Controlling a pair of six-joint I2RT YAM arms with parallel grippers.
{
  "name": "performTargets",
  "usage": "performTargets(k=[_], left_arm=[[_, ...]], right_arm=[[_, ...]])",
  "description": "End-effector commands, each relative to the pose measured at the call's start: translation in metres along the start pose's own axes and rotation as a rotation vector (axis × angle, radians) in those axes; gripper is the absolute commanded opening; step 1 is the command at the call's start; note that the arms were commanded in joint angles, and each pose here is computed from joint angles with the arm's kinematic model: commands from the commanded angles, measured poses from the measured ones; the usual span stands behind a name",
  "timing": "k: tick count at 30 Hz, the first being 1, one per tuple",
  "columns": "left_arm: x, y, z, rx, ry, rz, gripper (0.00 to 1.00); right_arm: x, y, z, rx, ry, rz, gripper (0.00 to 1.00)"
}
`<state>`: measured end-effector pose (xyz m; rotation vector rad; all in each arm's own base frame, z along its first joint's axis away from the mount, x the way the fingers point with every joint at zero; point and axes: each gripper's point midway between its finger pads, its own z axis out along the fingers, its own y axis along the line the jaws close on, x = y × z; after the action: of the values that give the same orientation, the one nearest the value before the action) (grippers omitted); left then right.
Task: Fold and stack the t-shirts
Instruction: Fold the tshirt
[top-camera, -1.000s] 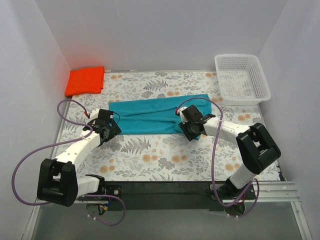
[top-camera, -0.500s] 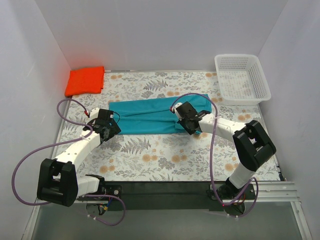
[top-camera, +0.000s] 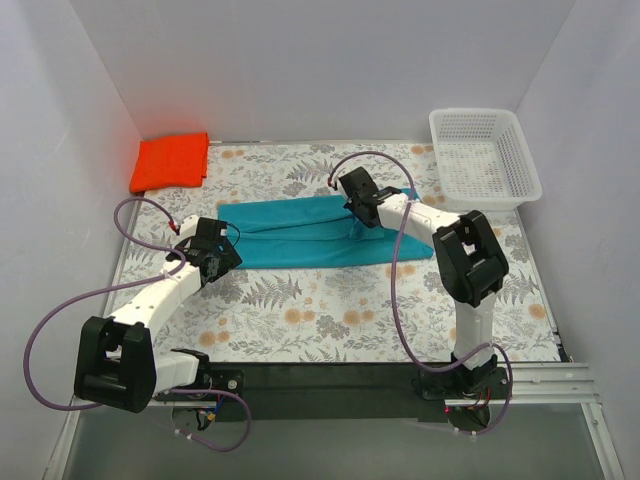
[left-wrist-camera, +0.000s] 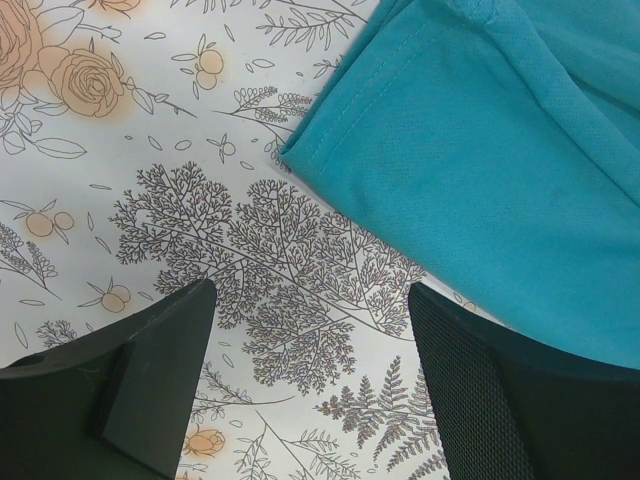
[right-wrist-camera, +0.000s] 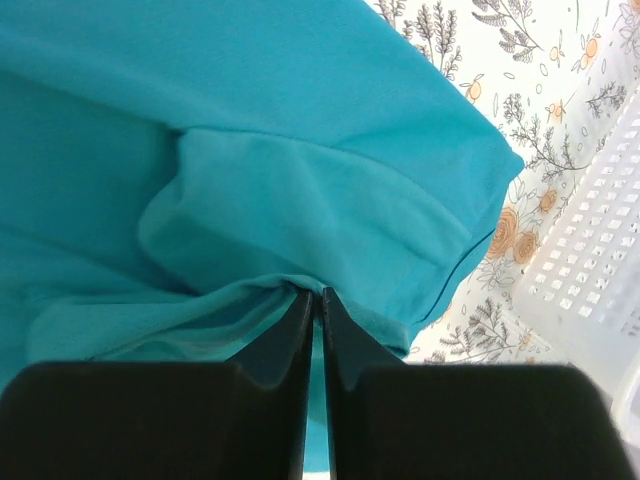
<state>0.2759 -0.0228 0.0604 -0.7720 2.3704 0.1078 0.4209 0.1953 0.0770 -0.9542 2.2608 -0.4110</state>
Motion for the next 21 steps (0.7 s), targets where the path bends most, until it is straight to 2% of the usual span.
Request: performTargets(k=[1, 4, 7, 15, 16, 18, 19, 21], left_arm=[[-0.004, 0.003, 0.0, -0.012, -0.034, 0.002, 0.77], [-0.004, 0.002, 0.0, -0.008, -0.031, 0.0, 0.76], [-0.003, 0.002, 0.0, -0.009, -0.026, 0.002, 0.76], [-0.003, 0.002, 0.0, -0.006, -0.029, 0.001, 0.76], [-0.002, 0.003, 0.0, -0.008, -0.027, 0.002, 0.76], [-0.003, 0.003, 0.0, -0.009, -0.03, 0.0, 0.76], [-0.003, 0.003, 0.0, -0.012, -0.029, 0.001, 0.76], [-0.003, 0.004, 0.0, -0.013, -0.032, -0.003, 0.76]], right_arm=[[-0.015, -0.033, 0.012, 0.076, -0.018, 0.033, 0.13], [-0.025, -0.044, 0.021, 0.082, -0.037, 0.073, 0.12], [-0.037, -0.055, 0.025, 0.094, -0.056, 0.086, 0.01], [-0.06, -0.056, 0.03, 0.069, -0.112, 0.06, 0.01], [-0.06, -0.056, 0.032, 0.074, -0.105, 0.051, 0.13], [-0.054, -0.055, 0.038, 0.082, -0.082, 0.044, 0.26], [-0.051, -0.054, 0.039, 0.084, -0.076, 0.05, 0.38], [-0.043, -0.054, 0.042, 0.093, -0.055, 0.068, 0.46]])
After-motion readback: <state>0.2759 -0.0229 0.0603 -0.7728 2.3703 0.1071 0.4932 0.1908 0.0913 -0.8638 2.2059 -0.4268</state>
